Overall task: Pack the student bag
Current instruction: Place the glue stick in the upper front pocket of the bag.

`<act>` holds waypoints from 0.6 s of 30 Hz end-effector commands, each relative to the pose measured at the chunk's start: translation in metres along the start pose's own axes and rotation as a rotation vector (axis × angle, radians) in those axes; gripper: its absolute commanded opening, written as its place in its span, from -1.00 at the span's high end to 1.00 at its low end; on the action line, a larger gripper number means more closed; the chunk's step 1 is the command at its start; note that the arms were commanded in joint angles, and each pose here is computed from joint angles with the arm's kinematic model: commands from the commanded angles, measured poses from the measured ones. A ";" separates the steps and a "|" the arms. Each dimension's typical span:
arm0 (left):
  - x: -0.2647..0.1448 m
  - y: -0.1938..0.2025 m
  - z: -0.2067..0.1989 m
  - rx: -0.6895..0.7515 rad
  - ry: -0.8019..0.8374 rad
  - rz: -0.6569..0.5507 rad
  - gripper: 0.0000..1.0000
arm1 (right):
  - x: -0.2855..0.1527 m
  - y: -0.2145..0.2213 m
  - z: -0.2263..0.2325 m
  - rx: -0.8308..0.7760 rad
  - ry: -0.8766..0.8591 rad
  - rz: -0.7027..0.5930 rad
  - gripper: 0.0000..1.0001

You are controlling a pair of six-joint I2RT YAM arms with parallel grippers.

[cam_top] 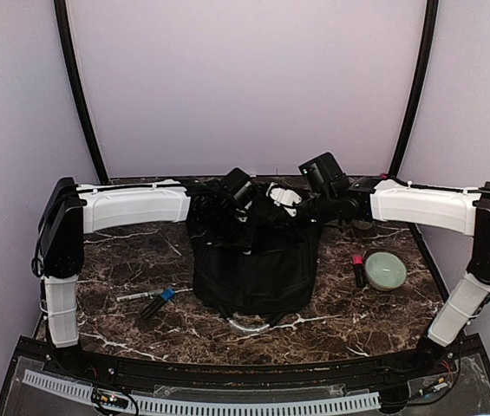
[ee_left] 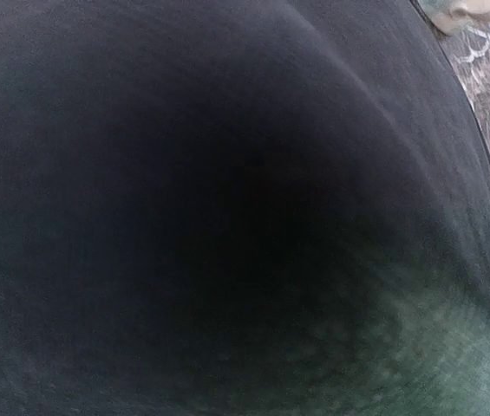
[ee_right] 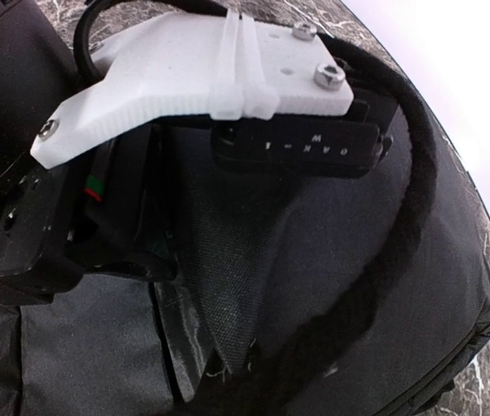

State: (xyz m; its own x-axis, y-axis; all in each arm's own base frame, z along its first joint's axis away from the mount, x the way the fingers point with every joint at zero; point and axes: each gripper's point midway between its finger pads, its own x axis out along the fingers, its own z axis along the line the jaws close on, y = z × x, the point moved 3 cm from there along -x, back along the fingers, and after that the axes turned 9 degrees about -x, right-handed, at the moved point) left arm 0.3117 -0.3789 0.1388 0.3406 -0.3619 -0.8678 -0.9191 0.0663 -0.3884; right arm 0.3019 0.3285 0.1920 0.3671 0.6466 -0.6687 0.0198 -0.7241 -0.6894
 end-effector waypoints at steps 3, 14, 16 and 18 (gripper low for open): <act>0.009 -0.029 0.028 -0.115 -0.127 -0.166 0.77 | -0.016 -0.031 0.001 -0.036 0.000 -0.114 1.00; -0.029 -0.007 0.008 -0.088 -0.048 -0.175 0.23 | -0.013 -0.028 0.002 -0.035 -0.006 -0.108 1.00; -0.040 -0.001 0.004 -0.078 -0.049 -0.183 0.21 | -0.013 -0.027 0.002 -0.035 -0.007 -0.107 1.00; -0.048 0.010 0.000 -0.064 -0.049 -0.188 0.23 | -0.013 -0.028 0.002 -0.035 -0.007 -0.109 1.00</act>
State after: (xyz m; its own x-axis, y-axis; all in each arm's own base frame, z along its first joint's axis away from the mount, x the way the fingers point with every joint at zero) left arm 0.3041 -0.3735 0.1403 0.4564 -0.3201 -0.8302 -0.8814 -0.0348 -0.4711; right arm 0.3031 0.3276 0.1915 0.3746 0.6406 -0.6703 0.0142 -0.7269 -0.6866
